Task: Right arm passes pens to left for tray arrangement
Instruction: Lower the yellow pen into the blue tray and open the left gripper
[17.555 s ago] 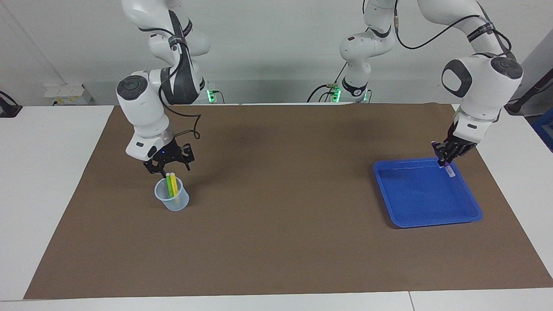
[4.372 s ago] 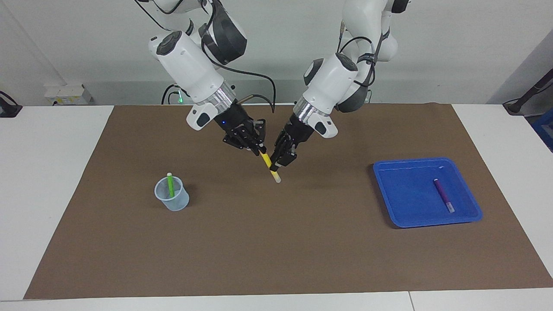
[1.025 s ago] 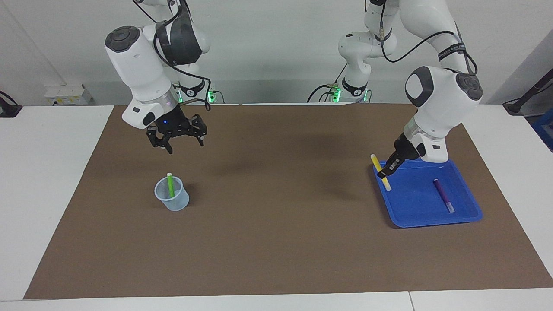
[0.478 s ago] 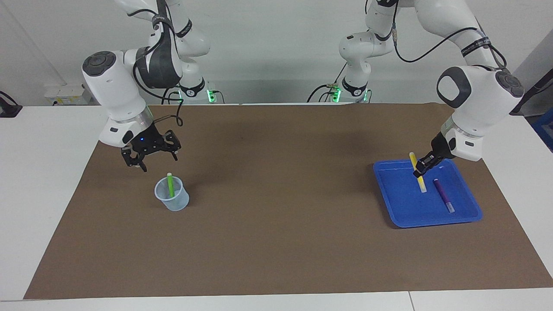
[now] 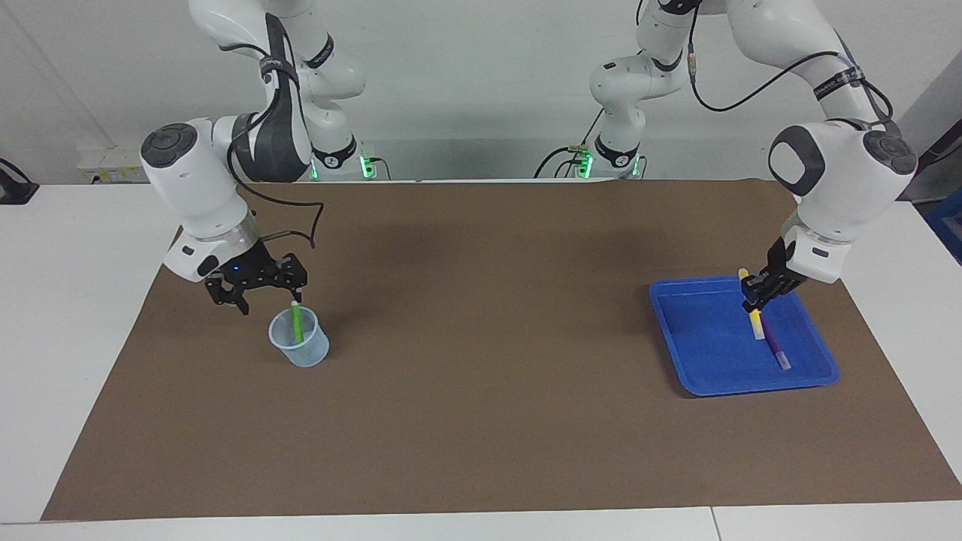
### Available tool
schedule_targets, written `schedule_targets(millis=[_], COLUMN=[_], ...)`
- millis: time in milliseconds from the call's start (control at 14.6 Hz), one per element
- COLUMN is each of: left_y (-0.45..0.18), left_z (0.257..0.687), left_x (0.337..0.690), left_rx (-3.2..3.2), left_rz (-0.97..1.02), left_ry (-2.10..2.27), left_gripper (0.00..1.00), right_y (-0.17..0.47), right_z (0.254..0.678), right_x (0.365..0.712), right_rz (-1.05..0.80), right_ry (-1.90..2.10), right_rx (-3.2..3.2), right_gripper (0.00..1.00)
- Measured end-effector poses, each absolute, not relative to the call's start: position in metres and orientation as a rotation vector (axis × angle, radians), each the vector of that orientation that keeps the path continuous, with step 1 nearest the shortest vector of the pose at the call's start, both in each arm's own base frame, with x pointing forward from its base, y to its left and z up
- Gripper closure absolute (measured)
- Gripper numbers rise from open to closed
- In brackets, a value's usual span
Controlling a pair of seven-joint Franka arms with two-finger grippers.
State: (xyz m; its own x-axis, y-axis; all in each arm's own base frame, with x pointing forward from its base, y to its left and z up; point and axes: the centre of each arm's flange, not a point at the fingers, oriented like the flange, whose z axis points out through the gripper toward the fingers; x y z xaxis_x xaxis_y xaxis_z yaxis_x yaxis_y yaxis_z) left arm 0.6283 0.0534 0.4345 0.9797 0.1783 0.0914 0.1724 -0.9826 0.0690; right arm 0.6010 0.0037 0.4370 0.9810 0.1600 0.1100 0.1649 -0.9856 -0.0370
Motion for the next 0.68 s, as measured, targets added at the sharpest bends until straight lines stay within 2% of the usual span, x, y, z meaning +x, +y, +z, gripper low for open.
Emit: schedule_targets(millis=[205,410,478,683], left_y=[0.061,0.067,0.068,0.072], left_z=[0.392,0.372,0.369,0.361], left_x=[0.64,0.644,0.644,0.645], left_rx=[3.06,3.066,3.068,3.071], left_rz=[0.183,0.177,0.173,0.168], left_ry=[0.253,0.186,0.158,0.114], left_gripper=[0.84,0.84,0.84,0.84], right_y=[0.009,0.01,0.01,0.015], right_z=[0.428,0.411,0.406,0.4], right_x=[0.6,0.593,0.592,0.589], right_rz=[-0.139,-0.092,-0.093,-0.09], right_ry=[-0.201,-0.2,-0.199,-0.213], right_rx=[-3.082,-3.082,-3.083,-3.082], right_gripper=[0.04,0.08,0.14,0.44])
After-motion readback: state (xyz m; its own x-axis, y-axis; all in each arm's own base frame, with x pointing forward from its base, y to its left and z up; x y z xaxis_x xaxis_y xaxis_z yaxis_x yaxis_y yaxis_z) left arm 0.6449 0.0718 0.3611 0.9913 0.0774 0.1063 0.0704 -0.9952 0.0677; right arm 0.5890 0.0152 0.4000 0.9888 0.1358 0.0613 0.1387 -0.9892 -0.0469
